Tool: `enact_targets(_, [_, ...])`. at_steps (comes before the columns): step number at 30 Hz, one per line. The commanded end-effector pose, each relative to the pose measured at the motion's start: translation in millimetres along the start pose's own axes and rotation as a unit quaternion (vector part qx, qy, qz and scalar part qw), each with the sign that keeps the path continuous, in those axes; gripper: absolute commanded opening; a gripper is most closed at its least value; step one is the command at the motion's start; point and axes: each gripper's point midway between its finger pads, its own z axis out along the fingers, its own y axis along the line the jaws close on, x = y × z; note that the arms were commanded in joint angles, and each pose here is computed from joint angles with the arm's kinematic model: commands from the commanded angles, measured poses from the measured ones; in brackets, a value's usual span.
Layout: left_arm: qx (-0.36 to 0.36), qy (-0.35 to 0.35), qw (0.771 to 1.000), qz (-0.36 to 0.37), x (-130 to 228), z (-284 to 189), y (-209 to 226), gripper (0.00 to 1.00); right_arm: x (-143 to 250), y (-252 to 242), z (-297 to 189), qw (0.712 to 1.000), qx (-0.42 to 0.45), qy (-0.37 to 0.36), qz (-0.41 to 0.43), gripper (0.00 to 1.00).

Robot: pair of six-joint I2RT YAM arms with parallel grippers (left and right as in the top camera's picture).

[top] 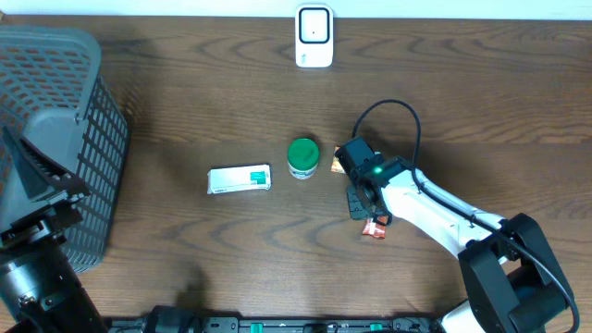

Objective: Scan the item barcode

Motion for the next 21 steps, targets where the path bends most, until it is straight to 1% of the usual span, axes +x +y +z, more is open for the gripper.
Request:
enact_targets(1, [-0.008,-0.011,1.0,-0.002,-9,-4,6,0.95,-10,15,-4,0.999,-0.036,-0.01,-0.018,0.01])
enact_targets(3, [-0.008,-0.011,1.0,-0.002,-9,-4,6,0.95,-19,23,-16,0.998,-0.058,-0.019,-0.027,0.01])
enact_targets(6, [-0.008,-0.011,1.0,-0.002,-9,-4,6,0.95,-34,26,-41,0.997,-0.066,-0.034,-0.026,0.01])
enact_targets(10, [-0.008,-0.011,1.0,-0.002,-9,-4,6,0.95,-40,23,-66,0.997,-0.067,-0.042,-0.023,0.01])
enact_targets(13, [-0.008,-0.011,1.0,-0.002,-9,-4,6,0.95,-34,14,-66,0.998,-0.046,-0.035,-0.024,0.01])
enact_targets(21, [-0.008,-0.011,1.0,-0.002,-9,-4,6,0.95,7,-1,-32,0.999,-0.016,0.023,-0.019,0.01])
